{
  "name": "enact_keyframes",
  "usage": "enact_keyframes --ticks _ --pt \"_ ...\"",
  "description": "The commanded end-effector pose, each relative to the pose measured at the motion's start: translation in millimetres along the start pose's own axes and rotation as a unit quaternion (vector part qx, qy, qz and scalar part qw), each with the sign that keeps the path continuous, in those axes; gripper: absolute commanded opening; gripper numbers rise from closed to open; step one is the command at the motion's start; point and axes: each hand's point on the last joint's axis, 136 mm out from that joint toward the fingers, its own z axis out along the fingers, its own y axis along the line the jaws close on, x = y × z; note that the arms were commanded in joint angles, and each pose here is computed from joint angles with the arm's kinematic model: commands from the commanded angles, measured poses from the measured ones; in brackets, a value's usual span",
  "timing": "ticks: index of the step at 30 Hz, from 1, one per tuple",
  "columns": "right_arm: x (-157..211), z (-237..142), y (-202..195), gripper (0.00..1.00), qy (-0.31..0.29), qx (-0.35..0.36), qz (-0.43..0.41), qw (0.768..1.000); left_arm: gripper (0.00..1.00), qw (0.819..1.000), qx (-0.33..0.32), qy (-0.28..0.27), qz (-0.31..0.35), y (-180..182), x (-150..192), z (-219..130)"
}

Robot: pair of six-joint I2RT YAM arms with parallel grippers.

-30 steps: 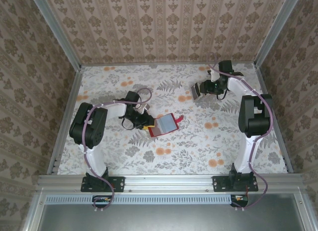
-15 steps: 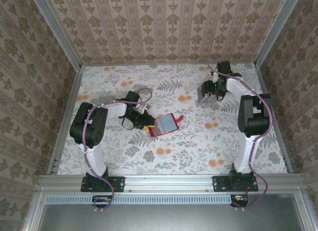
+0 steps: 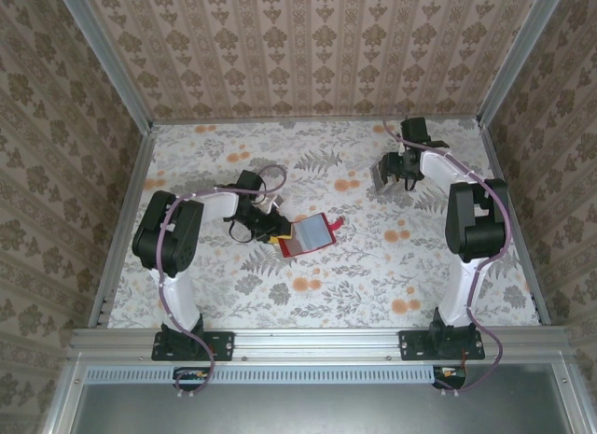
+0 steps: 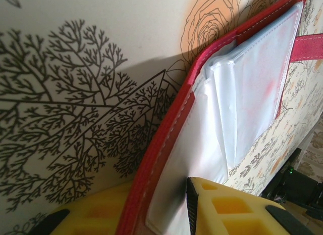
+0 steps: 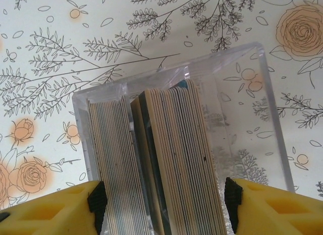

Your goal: Put the credit cards into the card holder

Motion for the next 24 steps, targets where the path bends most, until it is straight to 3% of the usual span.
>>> enact_keyframes --ticks 1,7,18,24 --pt "-18 -15 13 0.64 -0.025 -0.055 0.006 0.998 0.3 1.0 -0.004 0.019 0.003 6 5 9" --pt "-17 -14 36 0.57 -0.014 -0.132 -0.002 0.991 0.31 1.0 -0.005 0.02 0.004 6 6 9" --pt "-21 -26 40 0.51 -0.026 -0.15 -0.01 0.988 0.32 1.0 -0.005 0.024 0.002 8 9 11" --pt "-21 -30 40 0.41 -0.029 -0.152 -0.016 0.988 0.32 1.0 -0.003 0.026 0.0 9 9 12"
